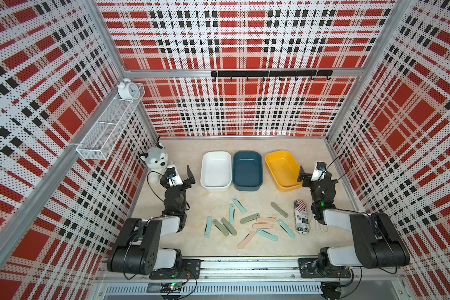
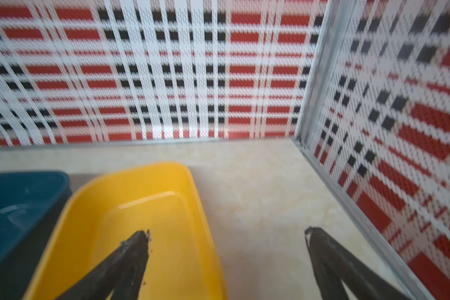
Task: Place the fruit knives into the storage box by color
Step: Pick up the fruit knife from the center of the board.
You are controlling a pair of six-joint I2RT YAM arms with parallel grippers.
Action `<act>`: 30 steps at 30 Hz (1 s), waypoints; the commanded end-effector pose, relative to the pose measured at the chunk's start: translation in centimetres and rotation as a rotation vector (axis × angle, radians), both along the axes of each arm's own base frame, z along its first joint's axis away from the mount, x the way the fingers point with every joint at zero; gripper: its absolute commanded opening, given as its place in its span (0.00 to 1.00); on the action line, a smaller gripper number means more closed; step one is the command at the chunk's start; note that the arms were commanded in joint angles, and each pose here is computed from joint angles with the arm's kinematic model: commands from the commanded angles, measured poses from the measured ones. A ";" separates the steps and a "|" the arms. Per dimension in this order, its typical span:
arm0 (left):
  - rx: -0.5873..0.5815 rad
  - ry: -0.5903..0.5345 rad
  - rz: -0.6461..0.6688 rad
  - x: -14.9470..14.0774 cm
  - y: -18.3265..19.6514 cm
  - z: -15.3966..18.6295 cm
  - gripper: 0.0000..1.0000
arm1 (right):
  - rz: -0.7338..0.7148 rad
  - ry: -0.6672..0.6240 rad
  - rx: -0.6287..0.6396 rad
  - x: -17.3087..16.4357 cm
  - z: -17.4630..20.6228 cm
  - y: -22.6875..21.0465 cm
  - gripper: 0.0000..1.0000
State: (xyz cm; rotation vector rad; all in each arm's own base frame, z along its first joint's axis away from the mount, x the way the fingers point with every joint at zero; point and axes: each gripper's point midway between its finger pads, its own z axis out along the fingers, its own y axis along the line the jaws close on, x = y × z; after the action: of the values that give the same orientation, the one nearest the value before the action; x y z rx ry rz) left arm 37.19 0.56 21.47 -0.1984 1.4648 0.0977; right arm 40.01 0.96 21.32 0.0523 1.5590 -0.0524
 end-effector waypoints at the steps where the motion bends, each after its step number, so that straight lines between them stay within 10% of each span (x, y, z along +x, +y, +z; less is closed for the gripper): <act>1: -0.067 0.050 0.032 0.1 -1.6 2.1 0.98 | -0.035 0.227 0.095 0.1 -1.1 1.7 0.97; 9: -0.189 0.312 -0.098 -4.0 -12.2 1.5 0.98 | 0.220 0.589 -0.020 -6.0 -5.3 14.3 1.00; 17: -0.218 0.646 -0.296 -9.2 -17.7 -5.9 0.98 | 0.347 0.872 -0.074 -12.0 -11.1 21.2 1.00; 22: -0.398 0.731 -0.279 -11.0 -16.3 -9.0 0.98 | 0.476 0.936 -0.145 -13.9 -13.2 25.7 0.99; 30: -0.597 0.693 -0.209 -9.7 -10.0 -9.2 0.98 | 0.633 0.948 -0.195 -13.1 -14.3 31.9 0.69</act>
State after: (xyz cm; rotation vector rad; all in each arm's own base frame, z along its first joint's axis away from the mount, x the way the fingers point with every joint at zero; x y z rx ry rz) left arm 27.55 -9.15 11.99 -0.5207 2.1544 -0.3977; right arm 26.56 31.03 6.54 -0.6621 2.4565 0.2653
